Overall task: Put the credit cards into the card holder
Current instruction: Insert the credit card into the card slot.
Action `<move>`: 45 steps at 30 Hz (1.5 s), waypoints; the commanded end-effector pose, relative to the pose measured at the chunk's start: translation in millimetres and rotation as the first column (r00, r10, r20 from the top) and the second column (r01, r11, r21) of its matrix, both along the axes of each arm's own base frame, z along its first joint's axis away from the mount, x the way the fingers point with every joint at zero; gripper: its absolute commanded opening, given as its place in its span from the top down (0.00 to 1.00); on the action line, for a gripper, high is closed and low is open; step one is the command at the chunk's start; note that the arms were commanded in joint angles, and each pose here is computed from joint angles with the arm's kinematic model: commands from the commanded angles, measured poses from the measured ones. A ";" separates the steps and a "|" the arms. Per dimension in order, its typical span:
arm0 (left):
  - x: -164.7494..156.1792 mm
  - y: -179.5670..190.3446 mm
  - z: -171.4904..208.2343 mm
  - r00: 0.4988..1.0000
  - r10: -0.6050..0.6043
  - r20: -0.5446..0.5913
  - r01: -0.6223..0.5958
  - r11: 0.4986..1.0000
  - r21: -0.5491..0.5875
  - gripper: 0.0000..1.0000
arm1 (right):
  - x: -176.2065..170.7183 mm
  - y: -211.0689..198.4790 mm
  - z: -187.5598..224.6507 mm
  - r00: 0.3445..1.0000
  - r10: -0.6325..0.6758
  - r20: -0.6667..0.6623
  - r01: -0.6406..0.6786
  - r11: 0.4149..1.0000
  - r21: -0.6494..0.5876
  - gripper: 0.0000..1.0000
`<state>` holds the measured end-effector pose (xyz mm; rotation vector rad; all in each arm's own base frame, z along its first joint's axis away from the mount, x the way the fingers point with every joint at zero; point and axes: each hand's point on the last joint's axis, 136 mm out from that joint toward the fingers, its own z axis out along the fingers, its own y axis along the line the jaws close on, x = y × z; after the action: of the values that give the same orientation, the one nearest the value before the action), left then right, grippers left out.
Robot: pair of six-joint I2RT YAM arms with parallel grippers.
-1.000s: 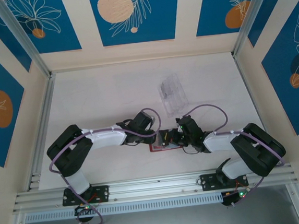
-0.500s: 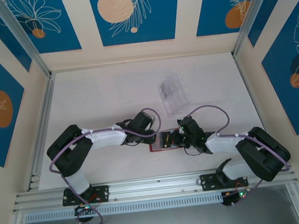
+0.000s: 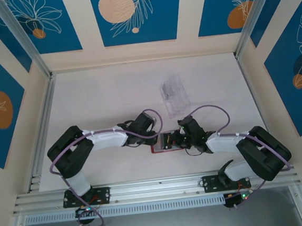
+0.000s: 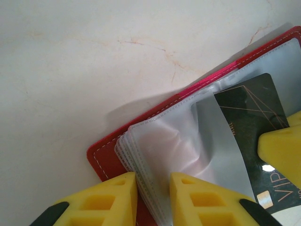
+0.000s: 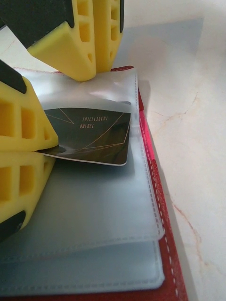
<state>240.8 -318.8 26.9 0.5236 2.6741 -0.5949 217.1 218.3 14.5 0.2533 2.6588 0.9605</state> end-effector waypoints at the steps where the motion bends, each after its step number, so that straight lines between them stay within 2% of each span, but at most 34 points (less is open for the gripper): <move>1: -19.2 13.0 -23.8 0.997 -0.031 -0.065 0.036 0.996 0.085 0.77 | -61.1 -40.2 -57.3 0.962 0.018 -0.273 -0.076 0.976 -0.204 1.00; 14: -21.3 18.5 -24.0 0.998 -0.010 -0.057 0.014 0.997 0.081 0.76 | -56.5 -24.3 -59.4 0.963 0.031 -0.268 -0.073 0.986 -0.147 1.00; 18: -18.4 25.4 -18.3 1.000 0.017 -0.020 -0.016 0.996 0.082 0.70 | -56.2 -18.9 -63.3 0.960 0.040 -0.276 -0.079 0.988 -0.130 1.00; 24: -19.7 24.6 -19.4 1.000 0.011 -0.027 -0.008 0.997 0.077 0.70 | -55.2 -13.0 -63.1 0.960 0.064 -0.271 -0.098 0.989 -0.114 0.99; 29: -19.8 24.2 -20.0 1.000 0.015 -0.027 -0.013 0.997 0.074 0.71 | -55.7 -13.0 -57.1 0.963 0.081 -0.258 -0.114 0.987 -0.115 0.90; 37: -19.9 26.1 -22.3 0.999 0.019 -0.028 -0.017 0.997 0.081 0.71 | -56.5 -21.3 -39.5 0.969 0.097 -0.227 -0.134 0.979 -0.151 0.68; 45: -18.9 23.8 -21.7 0.999 0.019 -0.030 -0.017 0.997 0.077 0.71 | -51.1 -25.9 -26.7 0.971 0.107 -0.216 -0.148 0.973 -0.180 0.61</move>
<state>237.8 -309.6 26.7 0.5071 2.6466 -0.5756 204.5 232.6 26.3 0.0913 2.7252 0.9874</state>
